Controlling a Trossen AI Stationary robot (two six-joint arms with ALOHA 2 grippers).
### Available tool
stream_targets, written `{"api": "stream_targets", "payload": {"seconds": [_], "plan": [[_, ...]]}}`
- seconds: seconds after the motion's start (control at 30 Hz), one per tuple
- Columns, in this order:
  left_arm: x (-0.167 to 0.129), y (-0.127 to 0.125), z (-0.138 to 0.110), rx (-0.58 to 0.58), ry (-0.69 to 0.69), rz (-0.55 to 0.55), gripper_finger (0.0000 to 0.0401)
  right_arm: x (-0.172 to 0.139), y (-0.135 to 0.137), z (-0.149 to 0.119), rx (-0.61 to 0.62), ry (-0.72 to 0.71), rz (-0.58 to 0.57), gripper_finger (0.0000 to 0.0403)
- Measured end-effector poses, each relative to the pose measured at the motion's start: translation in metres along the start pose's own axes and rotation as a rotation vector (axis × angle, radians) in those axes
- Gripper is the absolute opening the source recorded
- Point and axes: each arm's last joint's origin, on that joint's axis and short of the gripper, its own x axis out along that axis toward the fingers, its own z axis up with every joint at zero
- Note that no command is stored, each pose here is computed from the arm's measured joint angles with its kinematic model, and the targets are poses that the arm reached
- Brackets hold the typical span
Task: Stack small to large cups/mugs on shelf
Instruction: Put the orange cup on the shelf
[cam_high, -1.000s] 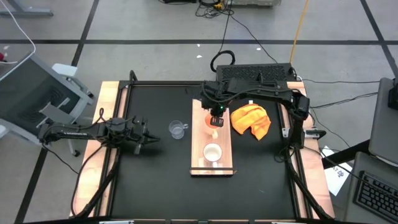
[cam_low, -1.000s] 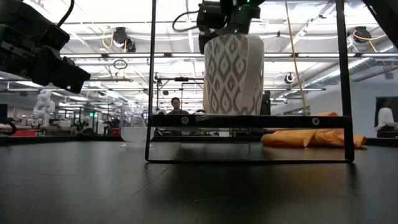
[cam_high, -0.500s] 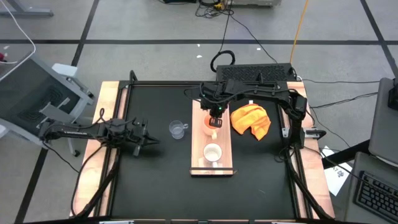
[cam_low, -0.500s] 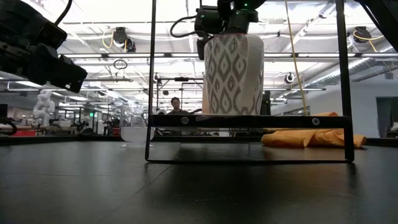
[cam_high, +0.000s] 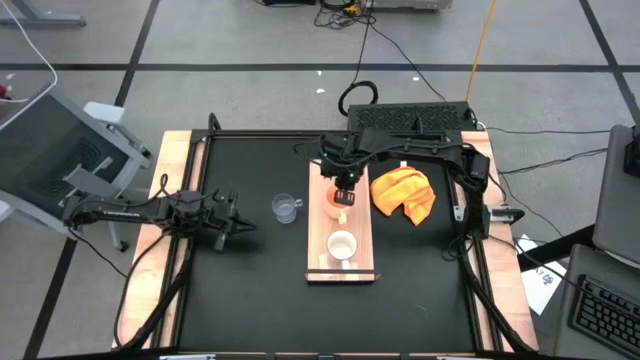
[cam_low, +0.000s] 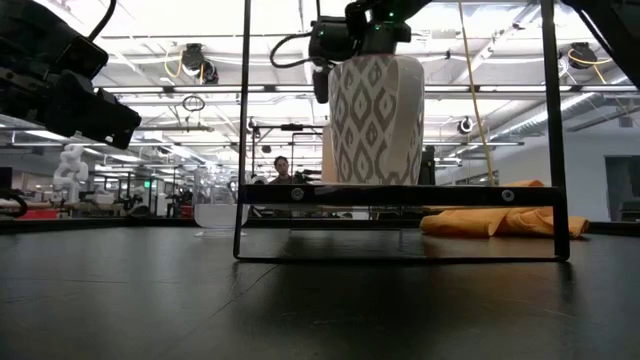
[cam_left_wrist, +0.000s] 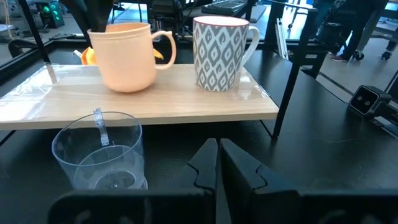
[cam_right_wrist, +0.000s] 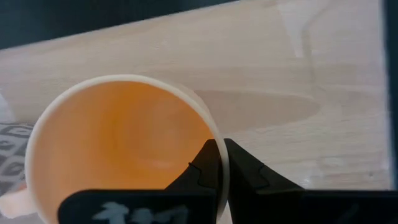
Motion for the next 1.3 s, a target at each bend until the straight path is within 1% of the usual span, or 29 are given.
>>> {"api": "stream_targets", "payload": {"seconds": [0.1,0.6,0.83,1.17,1.3], "plan": [[0.0,0.0,0.0,0.0,0.0,-0.001,0.0021,0.0041,-0.0007,0.0016,-0.002,0.002,0.002,0.0],[0.0,0.0,0.0001,0.014,0.0,-0.001,0.0021,0.0054,-0.0012,0.0012,-0.009,0.009,-0.001,0.0],[0.0,0.0,0.0,0.013,0.0,0.0,0.0021,0.0064,-0.0015,0.0011,-0.008,0.011,-0.005,0.0013],[0.0,0.0,0.0,0.013,0.0,-0.001,0.0021,0.0063,0.0002,0.0007,0.022,0.013,-0.003,0.0017],[0.0,0.0,0.0,0.011,0.0,-0.001,0.0021,0.0068,0.0048,0.0011,0.011,0.014,-0.003,0.0017]]}}
